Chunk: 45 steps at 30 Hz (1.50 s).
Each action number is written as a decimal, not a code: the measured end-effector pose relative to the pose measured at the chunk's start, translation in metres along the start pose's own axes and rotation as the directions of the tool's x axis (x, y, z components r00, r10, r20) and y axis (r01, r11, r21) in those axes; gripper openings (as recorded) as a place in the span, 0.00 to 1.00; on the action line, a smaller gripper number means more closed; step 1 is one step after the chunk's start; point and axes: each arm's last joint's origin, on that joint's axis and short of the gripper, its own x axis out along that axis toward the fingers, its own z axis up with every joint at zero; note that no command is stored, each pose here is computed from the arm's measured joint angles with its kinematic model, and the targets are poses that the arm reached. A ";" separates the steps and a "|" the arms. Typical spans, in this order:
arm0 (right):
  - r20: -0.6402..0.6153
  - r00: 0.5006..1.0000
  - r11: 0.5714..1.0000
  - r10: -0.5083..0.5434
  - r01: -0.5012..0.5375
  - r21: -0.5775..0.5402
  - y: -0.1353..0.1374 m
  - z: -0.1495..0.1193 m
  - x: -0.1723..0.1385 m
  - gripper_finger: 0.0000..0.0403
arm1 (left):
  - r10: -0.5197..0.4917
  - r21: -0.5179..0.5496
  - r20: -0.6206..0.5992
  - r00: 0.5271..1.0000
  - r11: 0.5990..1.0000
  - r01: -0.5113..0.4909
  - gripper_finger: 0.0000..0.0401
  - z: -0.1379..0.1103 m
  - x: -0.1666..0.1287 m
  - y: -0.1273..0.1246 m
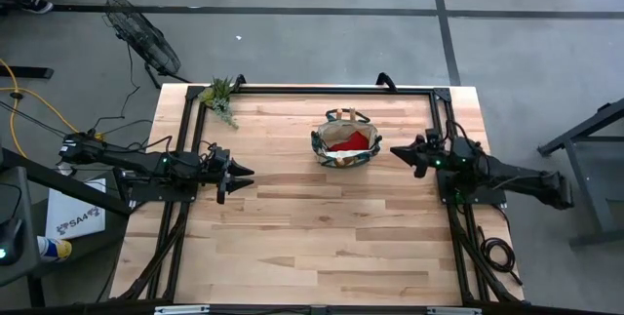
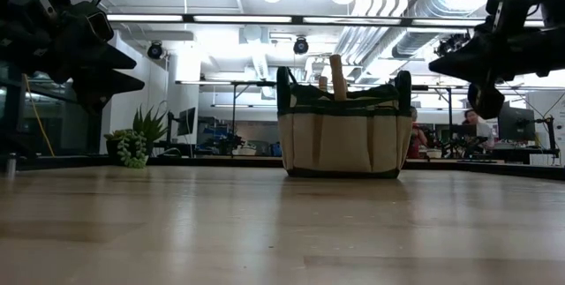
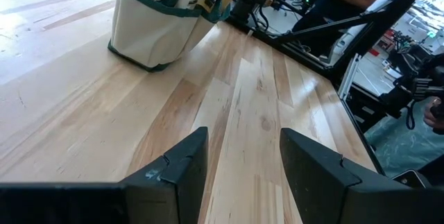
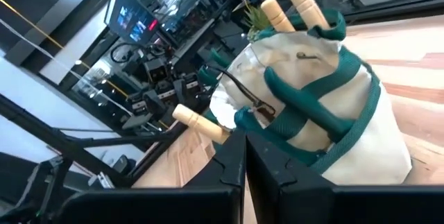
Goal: Pick & Place Garden tools in Gardening bag
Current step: Return to Home Position
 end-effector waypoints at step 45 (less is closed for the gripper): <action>-0.059 0.997 0.998 0.059 -0.060 -0.019 0.005 -0.005 0.000 0.01 | 0.001 0.000 0.000 1.000 1.000 -0.001 0.44 0.000 0.000 0.000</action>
